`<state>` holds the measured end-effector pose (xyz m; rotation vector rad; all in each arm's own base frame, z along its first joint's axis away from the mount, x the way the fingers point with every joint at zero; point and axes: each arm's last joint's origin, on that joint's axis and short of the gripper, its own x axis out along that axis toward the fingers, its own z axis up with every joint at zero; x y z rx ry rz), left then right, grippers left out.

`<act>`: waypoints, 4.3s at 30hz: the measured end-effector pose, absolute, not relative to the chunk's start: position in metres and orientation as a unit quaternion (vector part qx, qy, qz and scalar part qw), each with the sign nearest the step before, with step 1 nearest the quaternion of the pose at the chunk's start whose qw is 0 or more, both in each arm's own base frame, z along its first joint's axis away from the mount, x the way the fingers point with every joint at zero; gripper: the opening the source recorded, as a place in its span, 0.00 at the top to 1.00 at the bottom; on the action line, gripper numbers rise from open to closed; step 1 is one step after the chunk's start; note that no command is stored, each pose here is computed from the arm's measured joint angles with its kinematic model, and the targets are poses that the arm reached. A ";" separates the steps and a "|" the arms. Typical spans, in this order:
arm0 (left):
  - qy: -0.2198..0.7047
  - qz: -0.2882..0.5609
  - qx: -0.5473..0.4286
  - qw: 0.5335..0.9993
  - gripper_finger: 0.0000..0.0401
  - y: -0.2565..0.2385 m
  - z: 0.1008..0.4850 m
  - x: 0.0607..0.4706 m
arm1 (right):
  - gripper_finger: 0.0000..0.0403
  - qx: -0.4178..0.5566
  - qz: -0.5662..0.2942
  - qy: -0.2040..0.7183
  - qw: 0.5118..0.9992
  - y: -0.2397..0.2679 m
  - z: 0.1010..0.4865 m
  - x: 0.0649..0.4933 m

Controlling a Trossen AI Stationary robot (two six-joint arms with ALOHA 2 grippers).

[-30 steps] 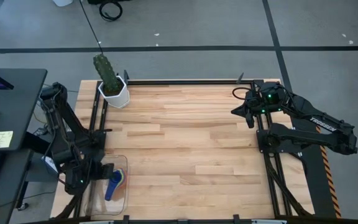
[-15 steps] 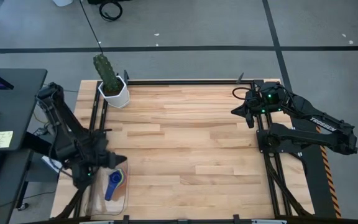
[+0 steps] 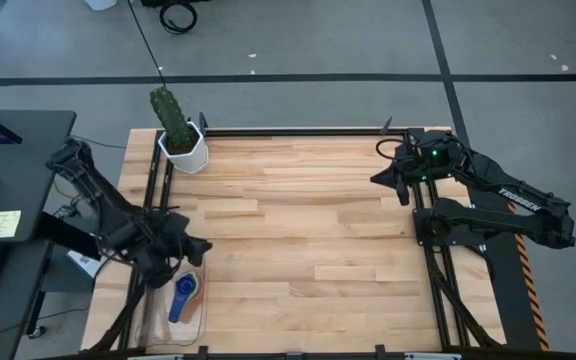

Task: Nest measuring cups in basket
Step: Return to Home Position

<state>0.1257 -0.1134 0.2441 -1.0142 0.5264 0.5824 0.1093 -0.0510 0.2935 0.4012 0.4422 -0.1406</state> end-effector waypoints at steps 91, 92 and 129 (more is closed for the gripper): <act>-0.036 0.205 -0.171 0.963 0.62 -0.059 0.204 0.058 | 0.97 0.083 0.223 -0.092 0.967 -0.013 0.242 0.067; -0.035 0.202 -0.167 0.964 0.62 -0.059 0.202 0.058 | 0.97 0.088 0.224 -0.092 0.966 -0.014 0.237 0.069; 0.081 0.126 -0.049 0.987 0.62 -0.059 0.163 0.049 | 0.97 0.151 0.234 -0.007 0.960 -0.022 0.178 0.084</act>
